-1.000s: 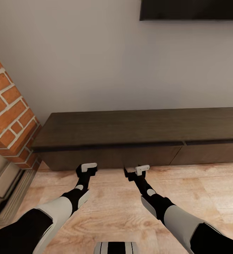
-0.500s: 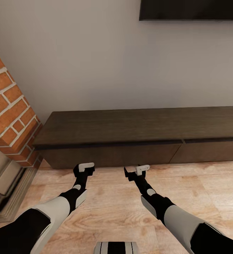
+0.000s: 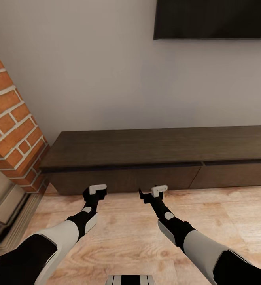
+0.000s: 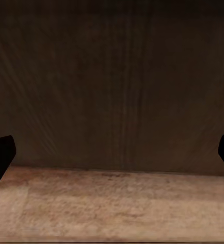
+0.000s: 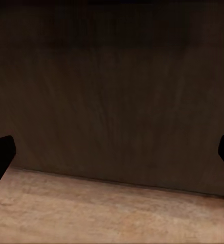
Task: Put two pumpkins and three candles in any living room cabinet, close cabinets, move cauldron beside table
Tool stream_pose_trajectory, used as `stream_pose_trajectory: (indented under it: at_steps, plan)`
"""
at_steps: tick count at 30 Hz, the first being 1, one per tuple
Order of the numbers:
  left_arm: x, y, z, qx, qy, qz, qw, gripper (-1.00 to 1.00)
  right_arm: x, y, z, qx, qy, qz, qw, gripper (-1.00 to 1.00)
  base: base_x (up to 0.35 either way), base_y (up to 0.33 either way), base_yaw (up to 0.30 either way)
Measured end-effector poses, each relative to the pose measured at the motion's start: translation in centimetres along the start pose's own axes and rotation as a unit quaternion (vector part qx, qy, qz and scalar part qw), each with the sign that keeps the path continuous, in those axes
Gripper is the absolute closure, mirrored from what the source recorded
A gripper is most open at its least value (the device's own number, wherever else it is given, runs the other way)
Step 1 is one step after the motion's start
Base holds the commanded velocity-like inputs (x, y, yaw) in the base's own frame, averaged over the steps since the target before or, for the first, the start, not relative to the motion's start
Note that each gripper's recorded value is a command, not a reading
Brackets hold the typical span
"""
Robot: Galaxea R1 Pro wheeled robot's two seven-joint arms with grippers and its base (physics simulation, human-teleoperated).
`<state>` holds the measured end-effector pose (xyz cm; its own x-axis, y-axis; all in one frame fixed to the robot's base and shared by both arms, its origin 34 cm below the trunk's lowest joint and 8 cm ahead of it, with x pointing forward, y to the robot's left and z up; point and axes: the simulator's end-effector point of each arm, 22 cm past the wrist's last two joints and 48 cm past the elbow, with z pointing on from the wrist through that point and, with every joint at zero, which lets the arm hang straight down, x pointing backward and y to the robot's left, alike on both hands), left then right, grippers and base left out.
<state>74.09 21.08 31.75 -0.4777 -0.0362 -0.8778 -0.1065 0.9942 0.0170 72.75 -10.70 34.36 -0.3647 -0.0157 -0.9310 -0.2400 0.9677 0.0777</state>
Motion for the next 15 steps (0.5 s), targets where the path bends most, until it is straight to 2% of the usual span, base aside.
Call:
stream_pose_trajectory:
  at_steps: [6,15]
  plan:
    - [0.16,0.04,-0.04,0.002,0.007,0.003,1.0000,-1.00,-0.17,-0.04,-0.07,0.001,-0.001,0.000,1.0000,-1.00,-0.052,0.000,0.000]
    - [-0.17,0.73,-0.07,-0.002,0.007,0.004,1.0000,-1.00,-0.58,-0.09,-0.18,0.002,-0.004,-0.001,1.0000,-1.00,-0.282,0.000,-0.003]
